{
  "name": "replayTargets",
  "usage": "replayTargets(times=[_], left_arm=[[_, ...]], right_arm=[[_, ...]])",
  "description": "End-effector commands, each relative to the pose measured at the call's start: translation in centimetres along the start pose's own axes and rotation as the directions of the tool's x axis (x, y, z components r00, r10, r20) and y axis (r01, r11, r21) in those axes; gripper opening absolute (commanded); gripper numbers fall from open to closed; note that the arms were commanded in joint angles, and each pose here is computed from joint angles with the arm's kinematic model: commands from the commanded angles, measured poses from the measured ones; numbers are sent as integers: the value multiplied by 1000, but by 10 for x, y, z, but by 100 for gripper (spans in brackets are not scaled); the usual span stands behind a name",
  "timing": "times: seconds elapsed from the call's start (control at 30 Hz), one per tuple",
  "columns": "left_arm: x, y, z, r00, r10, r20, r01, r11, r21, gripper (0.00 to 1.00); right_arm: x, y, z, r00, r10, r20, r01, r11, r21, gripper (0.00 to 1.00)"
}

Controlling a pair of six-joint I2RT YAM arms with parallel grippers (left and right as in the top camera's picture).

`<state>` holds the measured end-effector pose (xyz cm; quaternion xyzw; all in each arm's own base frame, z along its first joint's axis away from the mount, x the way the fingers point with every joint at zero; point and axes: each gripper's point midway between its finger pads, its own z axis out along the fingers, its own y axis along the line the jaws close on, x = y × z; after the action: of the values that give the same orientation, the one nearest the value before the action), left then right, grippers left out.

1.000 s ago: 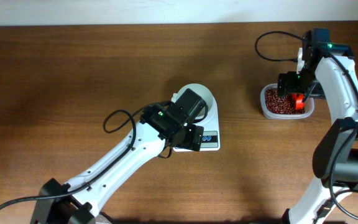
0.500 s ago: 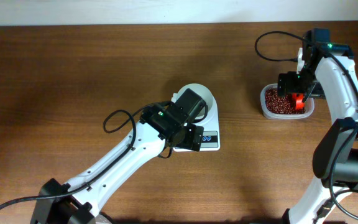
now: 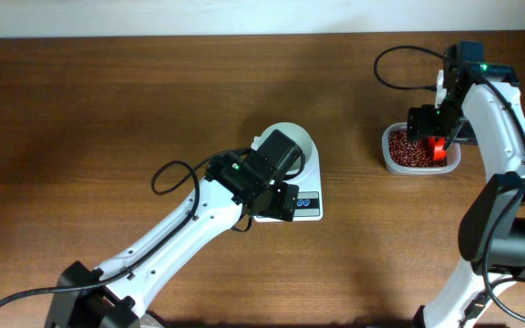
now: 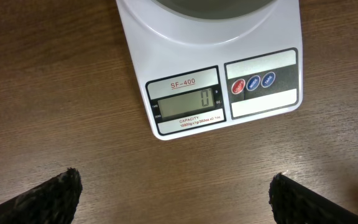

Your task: Scoop item into bowl and weigh 50g on scale

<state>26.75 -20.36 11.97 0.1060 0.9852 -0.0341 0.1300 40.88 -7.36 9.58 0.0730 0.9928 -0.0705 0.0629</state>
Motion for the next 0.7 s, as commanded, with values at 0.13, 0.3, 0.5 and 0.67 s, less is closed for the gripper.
replayTargets(times=[0.13,0.3,0.5,0.67], left_arm=[[2,2,1,1000,-10,3,10,1000,-15,99],[2,2,1,1000,-10,3,10,1000,-15,99],[2,2,1,1000,-10,3,10,1000,-15,99],[2,2,1,1000,-10,3,10,1000,-15,99]], right_arm=[[3,0,5,1000,-5,-15,5,1000,12,99],[-15,0,5,998,5,58,-6,1000,8,95],[-8,1,5,1000,-1,27,1,1000,8,40],[-17,-3,-15,997,-40,64,39,999,15,63]])
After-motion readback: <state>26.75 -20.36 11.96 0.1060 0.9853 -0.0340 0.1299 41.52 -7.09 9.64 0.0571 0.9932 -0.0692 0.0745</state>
